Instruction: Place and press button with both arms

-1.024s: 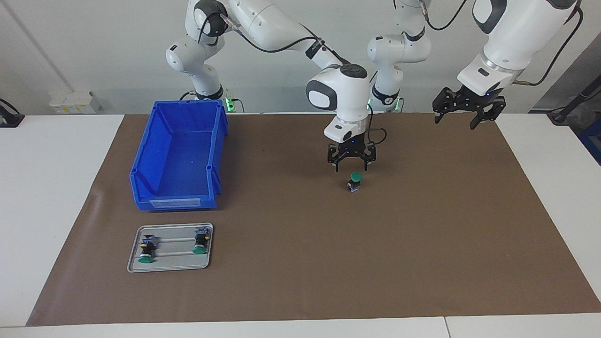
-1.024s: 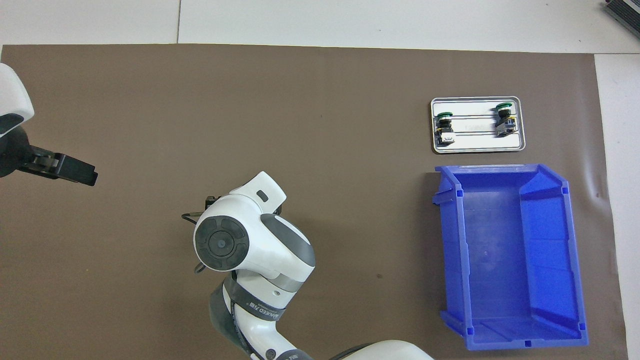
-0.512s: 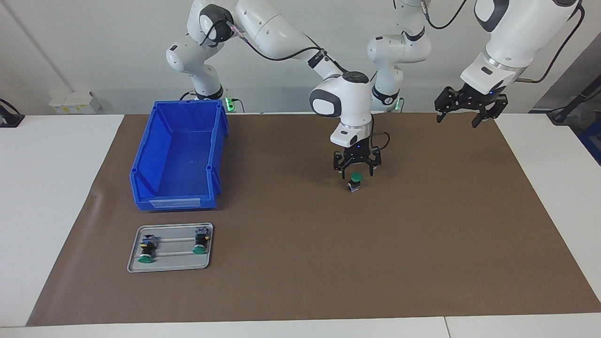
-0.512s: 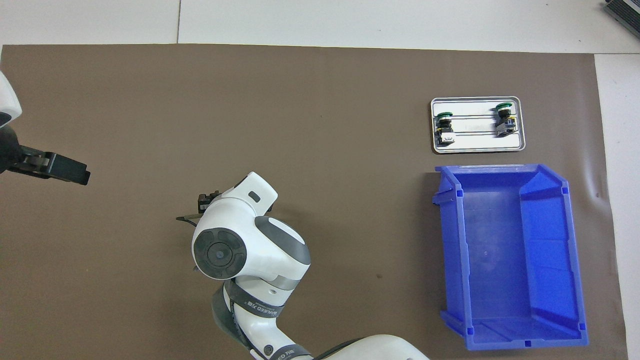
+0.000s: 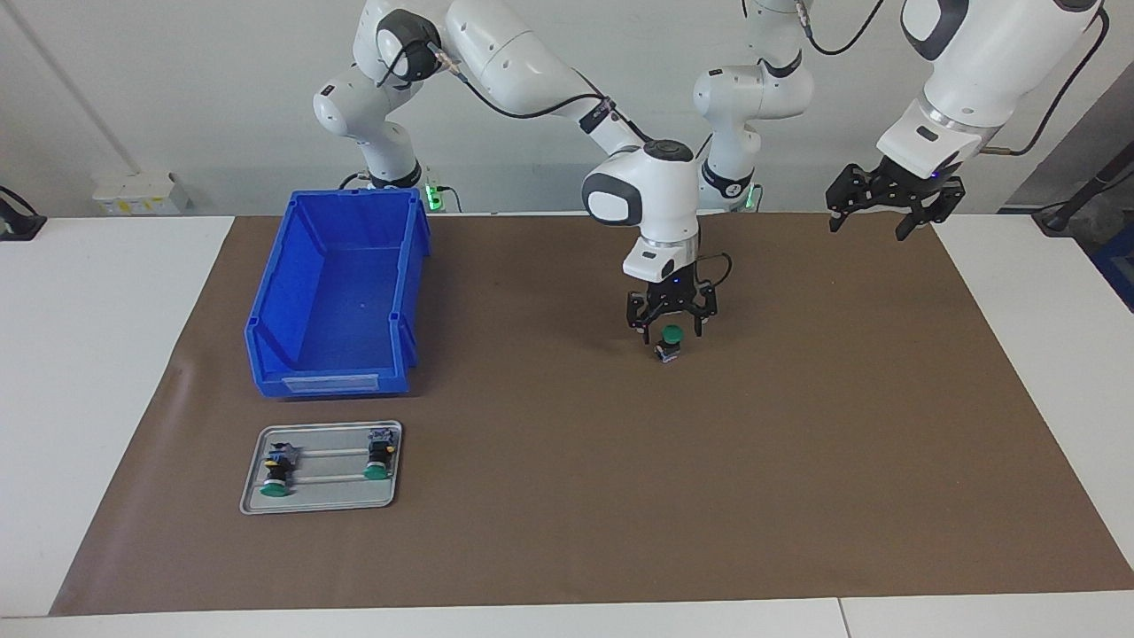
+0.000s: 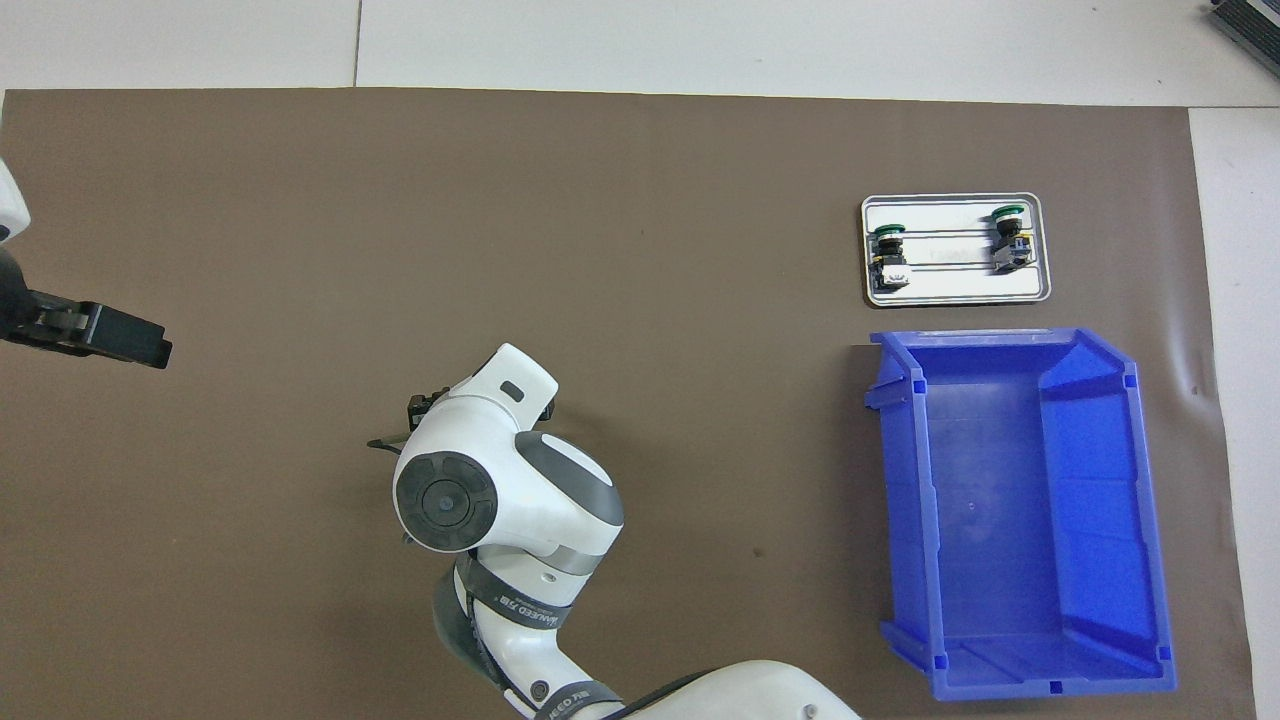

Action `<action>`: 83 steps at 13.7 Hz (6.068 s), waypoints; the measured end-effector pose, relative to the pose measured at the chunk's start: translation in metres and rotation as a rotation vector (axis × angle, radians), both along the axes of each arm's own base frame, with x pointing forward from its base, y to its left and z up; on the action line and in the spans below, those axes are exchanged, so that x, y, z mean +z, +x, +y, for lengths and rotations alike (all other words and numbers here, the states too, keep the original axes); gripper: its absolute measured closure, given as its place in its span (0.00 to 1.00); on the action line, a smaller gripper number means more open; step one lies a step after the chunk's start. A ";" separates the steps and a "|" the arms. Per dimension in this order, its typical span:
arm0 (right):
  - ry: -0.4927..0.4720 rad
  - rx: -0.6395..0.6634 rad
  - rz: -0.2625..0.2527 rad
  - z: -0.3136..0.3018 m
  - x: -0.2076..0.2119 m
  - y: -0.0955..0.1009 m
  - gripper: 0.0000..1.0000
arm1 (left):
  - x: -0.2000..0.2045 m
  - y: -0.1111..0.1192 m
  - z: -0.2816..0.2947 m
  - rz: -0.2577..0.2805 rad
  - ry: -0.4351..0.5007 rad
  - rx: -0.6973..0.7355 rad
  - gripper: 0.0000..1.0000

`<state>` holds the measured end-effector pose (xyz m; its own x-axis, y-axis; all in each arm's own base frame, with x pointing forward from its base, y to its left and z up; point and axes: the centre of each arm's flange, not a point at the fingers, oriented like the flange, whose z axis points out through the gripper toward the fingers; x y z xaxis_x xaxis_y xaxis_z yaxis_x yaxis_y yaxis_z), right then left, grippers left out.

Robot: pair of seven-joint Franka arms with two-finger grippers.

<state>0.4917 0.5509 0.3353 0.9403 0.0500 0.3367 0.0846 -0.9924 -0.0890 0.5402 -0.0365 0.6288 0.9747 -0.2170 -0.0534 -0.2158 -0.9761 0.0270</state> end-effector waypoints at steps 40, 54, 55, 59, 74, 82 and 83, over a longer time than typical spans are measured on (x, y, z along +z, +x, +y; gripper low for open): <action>-0.188 0.056 0.070 -0.516 0.120 0.038 0.59 | 0.004 0.006 0.020 -0.045 -0.001 0.089 0.00; -0.088 0.060 0.067 -0.577 0.030 -0.022 0.59 | 0.004 0.006 0.020 -0.045 -0.001 0.089 0.00; -0.083 0.056 0.071 -0.578 0.028 -0.023 0.59 | 0.004 0.006 0.020 -0.045 -0.001 0.089 0.00; -0.076 0.047 0.083 -0.577 0.022 -0.027 0.59 | 0.004 0.006 0.020 -0.045 -0.001 0.089 0.00; -0.026 -0.035 0.099 -0.555 0.082 0.001 0.00 | 0.004 0.006 0.020 -0.045 -0.001 0.089 0.00; -0.039 -0.144 0.267 -0.565 0.247 0.042 0.00 | 0.004 0.006 0.020 -0.045 -0.001 0.089 0.00; -0.046 -0.157 0.291 -0.569 0.263 0.048 0.00 | 0.004 0.006 0.020 -0.045 -0.001 0.089 0.00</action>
<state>0.5400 -0.0181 0.5982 0.9942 -0.0937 0.0534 -0.0915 -0.9949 -0.0416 0.5461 -0.0162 0.6328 0.9916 -0.1291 -0.0089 -0.1289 -0.9914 0.0204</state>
